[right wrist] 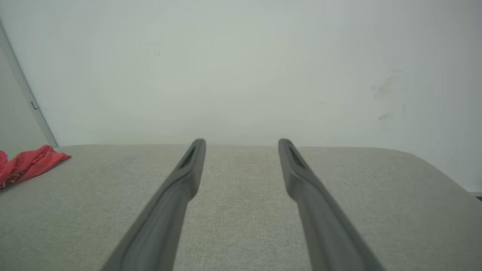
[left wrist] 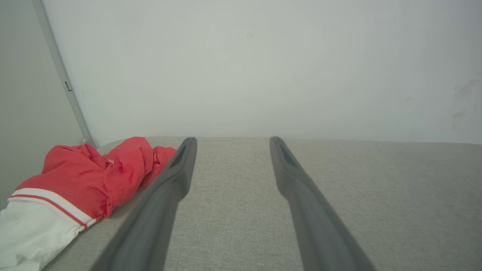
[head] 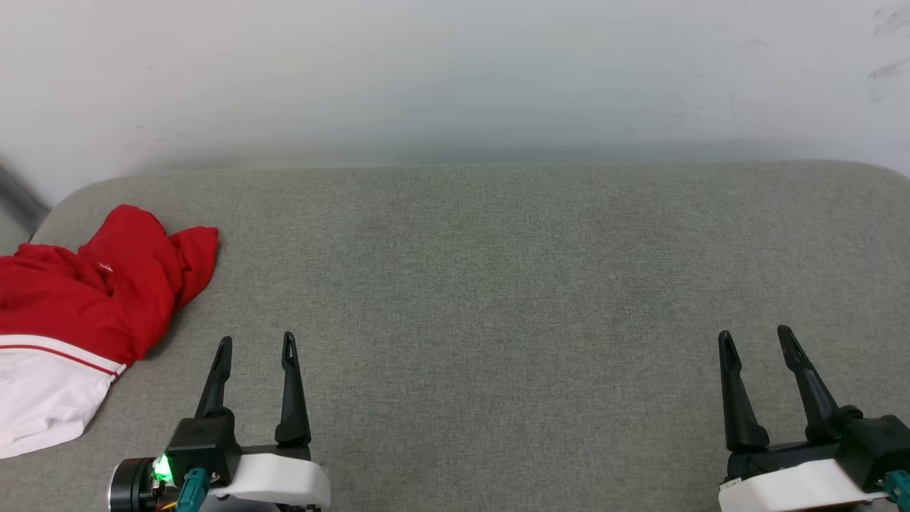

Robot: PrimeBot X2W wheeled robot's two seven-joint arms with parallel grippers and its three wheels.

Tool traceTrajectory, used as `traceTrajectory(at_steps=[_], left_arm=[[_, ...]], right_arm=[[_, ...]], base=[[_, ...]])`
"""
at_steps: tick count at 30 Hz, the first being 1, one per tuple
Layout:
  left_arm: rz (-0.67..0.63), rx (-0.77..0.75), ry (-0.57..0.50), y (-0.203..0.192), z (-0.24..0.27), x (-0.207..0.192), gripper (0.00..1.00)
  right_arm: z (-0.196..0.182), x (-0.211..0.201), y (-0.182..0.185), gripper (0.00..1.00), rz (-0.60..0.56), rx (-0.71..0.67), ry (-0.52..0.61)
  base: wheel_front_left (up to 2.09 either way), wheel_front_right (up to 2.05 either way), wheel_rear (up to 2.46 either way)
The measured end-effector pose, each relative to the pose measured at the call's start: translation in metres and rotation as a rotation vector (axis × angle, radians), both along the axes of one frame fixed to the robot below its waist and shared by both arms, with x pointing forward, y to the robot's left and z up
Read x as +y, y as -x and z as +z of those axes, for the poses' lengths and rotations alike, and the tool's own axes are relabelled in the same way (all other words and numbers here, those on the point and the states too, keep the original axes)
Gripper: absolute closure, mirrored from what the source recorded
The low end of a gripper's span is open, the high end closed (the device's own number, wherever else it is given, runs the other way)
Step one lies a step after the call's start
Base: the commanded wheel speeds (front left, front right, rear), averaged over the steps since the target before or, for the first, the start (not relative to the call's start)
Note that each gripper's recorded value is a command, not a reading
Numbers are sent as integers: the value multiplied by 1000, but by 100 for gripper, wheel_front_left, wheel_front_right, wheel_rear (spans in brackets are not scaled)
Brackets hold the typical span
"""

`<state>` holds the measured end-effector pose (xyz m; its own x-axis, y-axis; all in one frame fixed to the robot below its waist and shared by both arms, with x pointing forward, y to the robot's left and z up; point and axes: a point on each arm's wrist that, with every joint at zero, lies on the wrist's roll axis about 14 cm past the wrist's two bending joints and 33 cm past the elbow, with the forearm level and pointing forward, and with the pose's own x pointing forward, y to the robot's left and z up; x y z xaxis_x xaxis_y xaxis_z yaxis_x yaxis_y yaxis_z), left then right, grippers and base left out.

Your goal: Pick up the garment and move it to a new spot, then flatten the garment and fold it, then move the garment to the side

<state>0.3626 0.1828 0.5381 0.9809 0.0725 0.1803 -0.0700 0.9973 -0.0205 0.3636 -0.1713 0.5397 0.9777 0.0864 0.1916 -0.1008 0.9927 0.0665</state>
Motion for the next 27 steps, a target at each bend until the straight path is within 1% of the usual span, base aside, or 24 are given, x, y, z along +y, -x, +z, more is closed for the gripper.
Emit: traceTrajectory(at_steps=[9, 21, 27], left_arm=[[-2, 15, 15, 0, -5, 3, 0], [-3, 22, 26, 1, -7, 2, 0], [19, 25, 26, 4, -8, 9, 0]], right_arm=[[-4, -2, 0, 0, -6, 14, -36], [-6, -1, -1, 0, -1, 20, -39], [-7, 6, -4, 0, 20, 22, -38]], base=[[0, 0, 0], [0, 0, 0], [0, 0, 0]])
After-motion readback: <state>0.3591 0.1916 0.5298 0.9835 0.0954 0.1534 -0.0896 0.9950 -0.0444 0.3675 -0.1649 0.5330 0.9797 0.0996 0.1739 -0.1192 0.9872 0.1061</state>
